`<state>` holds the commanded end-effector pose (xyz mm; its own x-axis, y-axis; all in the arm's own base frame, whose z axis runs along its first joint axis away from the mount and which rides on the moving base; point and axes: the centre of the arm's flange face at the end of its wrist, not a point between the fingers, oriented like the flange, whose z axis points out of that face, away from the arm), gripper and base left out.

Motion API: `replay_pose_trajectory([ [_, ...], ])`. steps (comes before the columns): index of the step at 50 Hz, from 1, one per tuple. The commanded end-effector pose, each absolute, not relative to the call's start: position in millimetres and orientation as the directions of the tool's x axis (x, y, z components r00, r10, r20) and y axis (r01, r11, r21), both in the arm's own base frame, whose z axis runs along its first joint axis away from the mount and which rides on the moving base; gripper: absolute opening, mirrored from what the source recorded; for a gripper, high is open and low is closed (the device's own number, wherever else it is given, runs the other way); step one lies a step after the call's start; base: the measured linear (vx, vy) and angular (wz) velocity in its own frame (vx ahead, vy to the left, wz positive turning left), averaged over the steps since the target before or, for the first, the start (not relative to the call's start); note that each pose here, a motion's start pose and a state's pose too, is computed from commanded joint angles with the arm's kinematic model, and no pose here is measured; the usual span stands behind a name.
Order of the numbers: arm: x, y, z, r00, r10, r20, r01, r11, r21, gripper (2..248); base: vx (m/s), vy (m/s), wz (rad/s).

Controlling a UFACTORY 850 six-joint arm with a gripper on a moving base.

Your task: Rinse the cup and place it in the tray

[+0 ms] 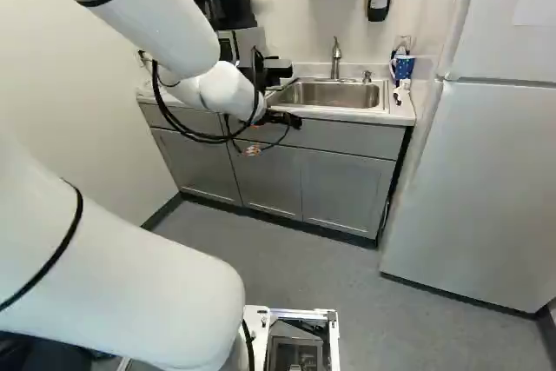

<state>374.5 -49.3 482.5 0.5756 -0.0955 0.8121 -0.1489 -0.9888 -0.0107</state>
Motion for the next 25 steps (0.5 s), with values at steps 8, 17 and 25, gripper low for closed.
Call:
replay_pose_trajectory([
  [8, 364, -42, 464, 0.544, -0.077, 0.835, -0.131, -0.991, -0.006, 247, 0.000, 0.000, 0.000],
  [17, 352, -34, 445, 0.511, -0.060, 0.858, -0.111, -0.994, -0.003, 247, 0.000, 0.000, 0.000],
  [25, 341, -28, 430, 0.482, -0.047, 0.875, -0.095, -0.996, -0.001, 247, 0.000, 0.000, 0.000],
])
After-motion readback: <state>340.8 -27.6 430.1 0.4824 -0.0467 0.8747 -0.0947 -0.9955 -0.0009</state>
